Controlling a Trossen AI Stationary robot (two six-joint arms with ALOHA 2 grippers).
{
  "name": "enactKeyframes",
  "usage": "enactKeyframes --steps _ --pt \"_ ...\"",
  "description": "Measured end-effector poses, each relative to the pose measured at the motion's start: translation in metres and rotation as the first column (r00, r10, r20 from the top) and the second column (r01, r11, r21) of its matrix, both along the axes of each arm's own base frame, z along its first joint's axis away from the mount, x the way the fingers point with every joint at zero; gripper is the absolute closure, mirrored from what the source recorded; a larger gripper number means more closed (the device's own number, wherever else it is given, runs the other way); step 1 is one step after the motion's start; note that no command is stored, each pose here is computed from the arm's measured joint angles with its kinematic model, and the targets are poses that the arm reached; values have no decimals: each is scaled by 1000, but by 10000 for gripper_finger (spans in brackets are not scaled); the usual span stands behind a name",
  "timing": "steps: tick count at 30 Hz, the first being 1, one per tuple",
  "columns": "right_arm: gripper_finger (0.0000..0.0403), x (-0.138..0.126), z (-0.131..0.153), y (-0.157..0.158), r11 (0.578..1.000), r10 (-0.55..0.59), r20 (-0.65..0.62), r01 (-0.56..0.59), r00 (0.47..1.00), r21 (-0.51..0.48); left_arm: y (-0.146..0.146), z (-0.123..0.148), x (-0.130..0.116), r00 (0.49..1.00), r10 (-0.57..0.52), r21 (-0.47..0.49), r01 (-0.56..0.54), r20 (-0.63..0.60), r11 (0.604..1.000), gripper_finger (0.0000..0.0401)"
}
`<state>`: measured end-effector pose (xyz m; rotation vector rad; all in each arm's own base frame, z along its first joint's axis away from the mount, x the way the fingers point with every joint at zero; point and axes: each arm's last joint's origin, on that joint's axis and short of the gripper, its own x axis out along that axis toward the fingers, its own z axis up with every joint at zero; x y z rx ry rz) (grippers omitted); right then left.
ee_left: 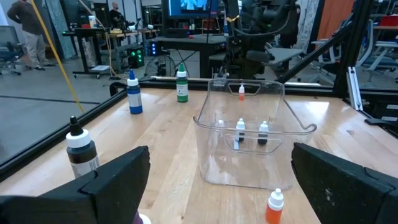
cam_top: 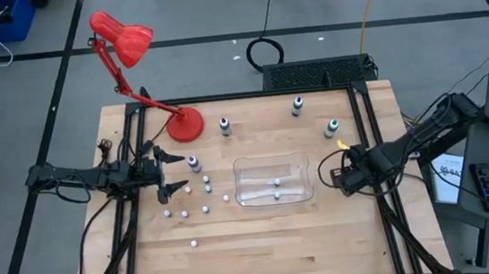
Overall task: Pick & Place food coloring
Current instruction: Put the small orange food coloring bottle into the transparent bin
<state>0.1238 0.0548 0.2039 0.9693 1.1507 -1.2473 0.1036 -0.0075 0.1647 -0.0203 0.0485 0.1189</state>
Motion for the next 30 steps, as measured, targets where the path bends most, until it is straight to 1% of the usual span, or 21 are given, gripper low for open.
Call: enactKeyframes --steps 2,4,6,8,9,10,12,14,15,17,19,20,21,22,24,26,28,30 --pt "269 3 -1 1 1000 14 11 -14 1000 -6 0 0 0 1000 0 0 0 0 1000 13" --pt "270 10 -4 3 998 64 75 -63 995 -20 0 0 0 1000 0 0 0 -1 1000 13" --pt "276 21 -7 7 988 148 164 -138 975 -68 0 0 0 1000 0 0 0 0 1000 13" --pt "290 33 -7 12 962 265 247 -237 932 -139 0 0 0 1000 0 0 0 0 1000 13" --pt "300 38 -6 16 942 327 282 -289 902 -169 0 0 0 1000 0 0 0 0 1000 13" --pt "312 44 -5 20 916 396 322 -346 860 -201 0 0 0 1000 0 0 0 0 1000 13" --pt "341 54 -1 28 859 511 390 -440 766 -260 0 0 0 1000 0 0 0 0 1000 13" --pt "374 60 3 35 804 595 431 -516 679 -297 0 0 0 1000 0 0 0 0 1000 13" --pt "388 62 5 38 775 629 449 -556 635 -299 0 0 0 1000 0 0 0 0 1000 13" --pt "396 65 7 43 724 669 484 -639 564 -257 0 0 0 1000 0 0 0 0 1000 13" --pt "397 64 6 46 676 694 489 -712 529 -189 0 0 0 1000 0 0 0 0 1000 13" --pt "400 63 3 47 660 698 481 -737 531 -144 0 0 0 1000 0 0 0 0 1000 13" --pt "401 60 1 46 656 694 463 -749 551 -92 0 0 0 1000 0 0 0 0 1000 13" --pt "401 56 -2 45 668 676 438 -744 592 -27 0 0 0 1000 0 0 0 0 1000 13" --pt "402 47 -7 42 703 631 372 -705 680 94 0 0 0 1000 0 0 0 0 1000 13" --pt "402 37 -10 38 740 594 278 -648 755 179 0 0 0 1000 0 0 0 0 1000 13" --pt "402 28 -12 34 789 542 176 -570 822 231 0 0 0 1000 0 0 0 0 1000 13" --pt "402 22 -15 30 837 478 105 -489 872 245 0 0 0 1000 0 0 0 0 1000 13"
